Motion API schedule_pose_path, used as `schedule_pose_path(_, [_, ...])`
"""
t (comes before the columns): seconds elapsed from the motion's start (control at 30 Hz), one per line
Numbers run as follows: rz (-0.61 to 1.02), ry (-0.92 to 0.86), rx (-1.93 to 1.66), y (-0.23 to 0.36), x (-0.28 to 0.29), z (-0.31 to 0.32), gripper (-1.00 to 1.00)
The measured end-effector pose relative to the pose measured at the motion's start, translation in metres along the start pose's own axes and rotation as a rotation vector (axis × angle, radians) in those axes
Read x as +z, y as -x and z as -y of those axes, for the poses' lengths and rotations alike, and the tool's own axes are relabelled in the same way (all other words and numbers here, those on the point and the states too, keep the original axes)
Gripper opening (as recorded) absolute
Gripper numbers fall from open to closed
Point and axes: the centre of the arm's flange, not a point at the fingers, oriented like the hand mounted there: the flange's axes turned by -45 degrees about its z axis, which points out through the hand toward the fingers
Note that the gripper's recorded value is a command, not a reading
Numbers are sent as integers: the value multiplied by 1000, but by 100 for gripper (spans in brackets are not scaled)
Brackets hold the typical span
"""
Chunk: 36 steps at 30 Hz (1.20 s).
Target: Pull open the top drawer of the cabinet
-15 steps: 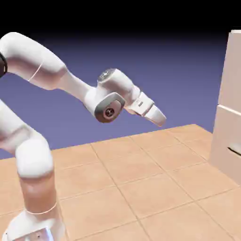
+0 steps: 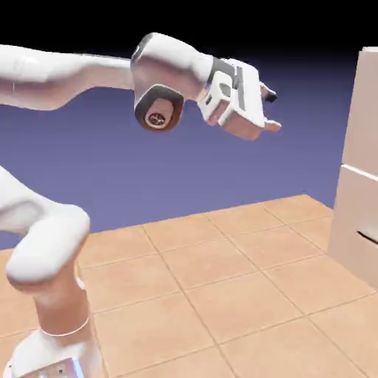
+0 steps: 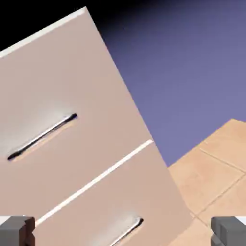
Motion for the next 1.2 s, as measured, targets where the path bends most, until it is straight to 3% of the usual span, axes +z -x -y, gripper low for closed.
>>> schedule_pose_path(0.37, [-266, -152, 325, -54, -82, 71, 0])
schedule_pose_path(0.63, [-357, -308, 443, -46, -92, 147, 0])
schedule_pose_path(0.9, [-340, -438, 501, -12, -36, 215, 0])
schedule_pose_path(1.2, [-210, -504, 572, 33, 104, 242, 0])
